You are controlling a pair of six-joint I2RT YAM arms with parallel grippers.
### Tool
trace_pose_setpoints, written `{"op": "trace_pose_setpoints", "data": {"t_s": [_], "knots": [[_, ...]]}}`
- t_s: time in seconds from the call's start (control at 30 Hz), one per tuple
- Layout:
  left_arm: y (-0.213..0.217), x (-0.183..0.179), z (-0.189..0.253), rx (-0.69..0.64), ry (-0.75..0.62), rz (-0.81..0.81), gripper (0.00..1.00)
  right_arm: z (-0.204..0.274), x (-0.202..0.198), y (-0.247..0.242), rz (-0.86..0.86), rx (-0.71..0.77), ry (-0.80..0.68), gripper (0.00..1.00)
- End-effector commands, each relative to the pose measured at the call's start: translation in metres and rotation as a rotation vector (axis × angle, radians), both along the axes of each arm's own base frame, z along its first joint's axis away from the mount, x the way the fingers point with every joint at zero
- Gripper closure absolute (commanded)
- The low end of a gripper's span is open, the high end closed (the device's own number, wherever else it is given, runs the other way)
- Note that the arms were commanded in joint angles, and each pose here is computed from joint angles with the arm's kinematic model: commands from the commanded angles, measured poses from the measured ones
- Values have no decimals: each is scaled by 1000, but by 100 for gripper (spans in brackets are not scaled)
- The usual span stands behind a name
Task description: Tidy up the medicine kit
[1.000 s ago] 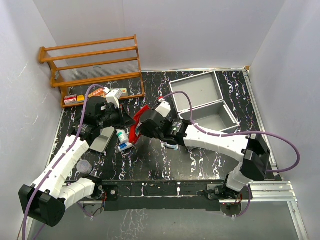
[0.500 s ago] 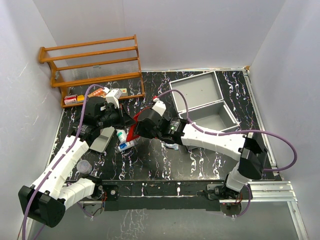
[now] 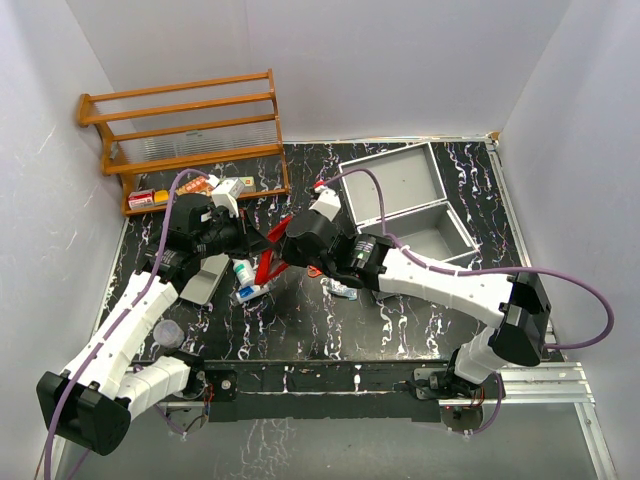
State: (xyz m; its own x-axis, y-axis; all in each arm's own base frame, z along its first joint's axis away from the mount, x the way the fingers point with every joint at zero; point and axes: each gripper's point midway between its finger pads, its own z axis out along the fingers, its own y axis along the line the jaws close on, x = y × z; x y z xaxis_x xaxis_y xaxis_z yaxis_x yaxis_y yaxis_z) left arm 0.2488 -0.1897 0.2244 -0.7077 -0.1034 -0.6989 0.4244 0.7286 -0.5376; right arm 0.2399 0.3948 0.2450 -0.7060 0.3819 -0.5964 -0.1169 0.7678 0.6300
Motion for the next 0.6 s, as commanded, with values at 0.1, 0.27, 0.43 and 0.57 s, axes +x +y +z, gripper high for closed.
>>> {"op": "trace_pose_setpoints", "data": {"t_s": [0.1,0.27,0.43,0.57], "knots": [[-4,-5,14,-27,-57,-37,100,18,3,14,58,38,-81,98],[-4,-6,15,-27,-58,-42,100,8,3,19,80,18,-68,100],[-4,-8,17,-32,-63,-50,100,-2,7,19,61,-3,-62,100],[-6,-10,17,-37,-62,-62,100,-7,16,14,11,-19,-76,100]]}}
